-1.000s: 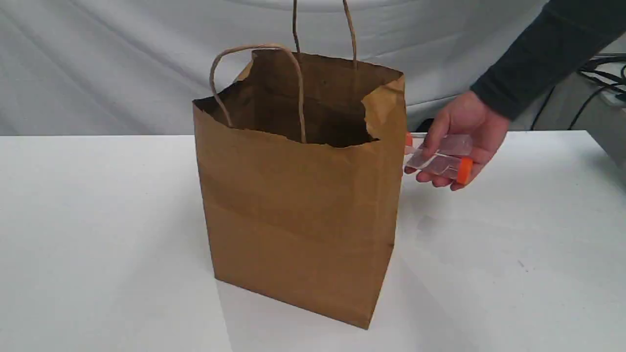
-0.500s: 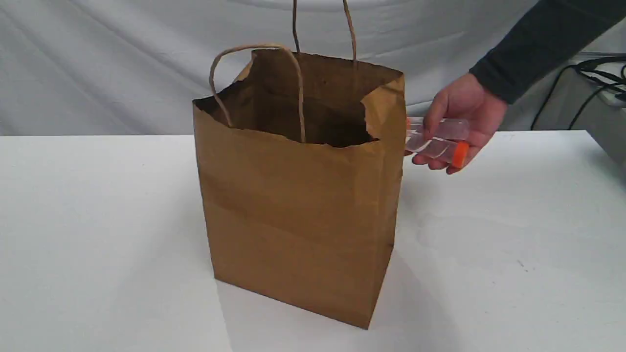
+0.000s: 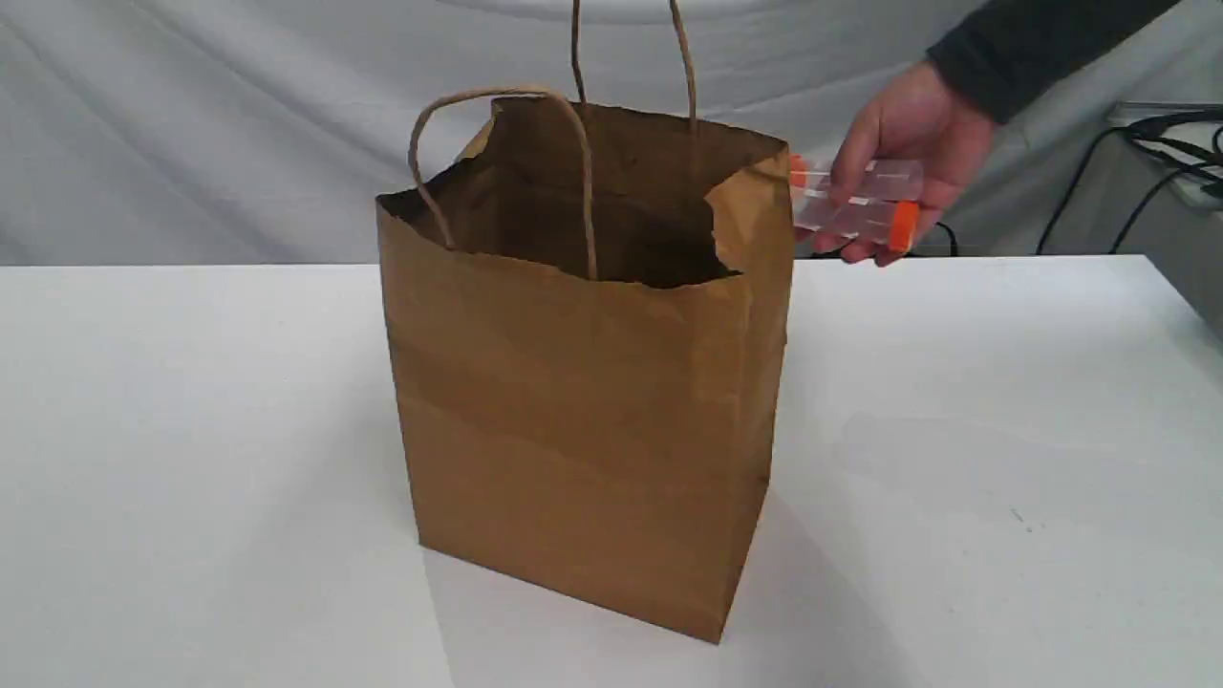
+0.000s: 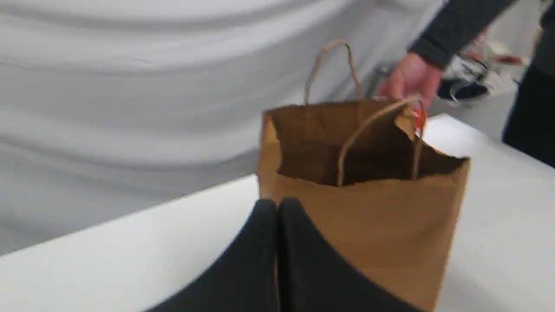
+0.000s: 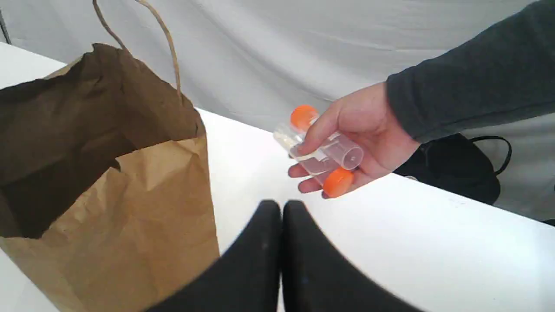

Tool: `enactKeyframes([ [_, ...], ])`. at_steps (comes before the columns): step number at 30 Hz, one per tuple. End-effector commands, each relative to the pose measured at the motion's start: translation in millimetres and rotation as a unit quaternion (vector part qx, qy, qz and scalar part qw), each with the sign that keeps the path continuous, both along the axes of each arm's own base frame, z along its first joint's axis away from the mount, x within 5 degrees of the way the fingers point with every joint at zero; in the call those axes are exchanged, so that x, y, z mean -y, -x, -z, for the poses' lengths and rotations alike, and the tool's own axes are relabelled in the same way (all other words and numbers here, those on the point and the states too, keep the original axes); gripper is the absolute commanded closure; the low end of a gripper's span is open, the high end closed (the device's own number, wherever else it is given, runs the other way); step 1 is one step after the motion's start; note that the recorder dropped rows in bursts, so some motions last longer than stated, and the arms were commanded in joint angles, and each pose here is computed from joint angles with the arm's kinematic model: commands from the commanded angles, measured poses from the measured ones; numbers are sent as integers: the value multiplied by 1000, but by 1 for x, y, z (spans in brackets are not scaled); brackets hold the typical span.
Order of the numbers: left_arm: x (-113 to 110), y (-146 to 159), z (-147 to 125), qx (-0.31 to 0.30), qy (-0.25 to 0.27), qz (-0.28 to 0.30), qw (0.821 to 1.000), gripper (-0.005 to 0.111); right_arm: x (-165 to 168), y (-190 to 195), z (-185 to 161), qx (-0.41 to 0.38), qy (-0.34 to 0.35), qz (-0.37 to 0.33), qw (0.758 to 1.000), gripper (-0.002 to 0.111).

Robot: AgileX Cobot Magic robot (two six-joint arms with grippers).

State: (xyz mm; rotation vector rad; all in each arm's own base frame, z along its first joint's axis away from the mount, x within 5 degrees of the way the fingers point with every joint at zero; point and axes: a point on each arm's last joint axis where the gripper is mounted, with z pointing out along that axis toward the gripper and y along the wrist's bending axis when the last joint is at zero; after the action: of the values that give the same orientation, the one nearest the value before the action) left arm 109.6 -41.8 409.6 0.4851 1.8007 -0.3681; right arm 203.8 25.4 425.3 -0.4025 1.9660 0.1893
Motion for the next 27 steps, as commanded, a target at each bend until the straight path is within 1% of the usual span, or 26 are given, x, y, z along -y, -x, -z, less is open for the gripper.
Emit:
enactKeyframes([
  [1, 5, -31, -9, -59, -12, 61, 996, 107, -2, 2, 1, -14, 6, -11, 1000, 108],
  [3, 8, -46, -14, -88, -31, 103, 990, 107, -2, 3, 2, -19, 8, -14, 1000, 108],
  [4, 10, -55, -16, -103, -38, 135, 985, 107, -2, 3, 2, -23, 8, -16, 1000, 108],
  [6, 13, -69, -19, -102, -45, 185, 976, 107, -2, 3, 2, -24, 7, -15, 1000, 108],
  [7, 15, -78, -23, -84, -39, 203, 975, 107, -2, 3, 2, -24, 7, -15, 1000, 108],
  [10, 18, -102, -23, -65, -22, 232, 970, 104, -2, 3, 2, -24, 7, -15, 1000, 108],
  [12, 17, -117, -17, -67, -27, 241, 968, 100, -2, 3, 2, -24, 7, -15, 1000, 108],
  [14, 16, -128, -10, -83, -19, 242, 967, 92, -2, 3, 2, -24, 7, -15, 1000, 108],
  [17, 18, -145, 4, -108, -2, 249, 963, 74, -2, 3, 2, -24, 7, -15, 1000, 108],
  [19, 24, -153, 12, -124, 5, 260, 958, 61, -2, 3, 2, -24, 7, -15, 1000, 108],
  [21, 37, -160, 19, -134, 8, 271, 953, 47, -2, 3, 2, -24, 6, -16, 1000, 108],
  [22, 45, -163, 21, -129, 6, 269, 954, 43, -2, 3, 2, -24, 6, -16, 1000, 108],
  [23, 53, -167, 25, -122, -3, 271, 955, 42, -2, 3, 2, -23, 7, -16, 1000, 108],
  [26, 75, -170, 29, -90, -51, 294, 950, 43, -2, 3, 2, -23, 7, -16, 1000, 108],
  [27, 78, -169, 29, -86, -64, 297, 949, 43, -2, 3, 2, -23, 7, -16, 1000, 108],
])
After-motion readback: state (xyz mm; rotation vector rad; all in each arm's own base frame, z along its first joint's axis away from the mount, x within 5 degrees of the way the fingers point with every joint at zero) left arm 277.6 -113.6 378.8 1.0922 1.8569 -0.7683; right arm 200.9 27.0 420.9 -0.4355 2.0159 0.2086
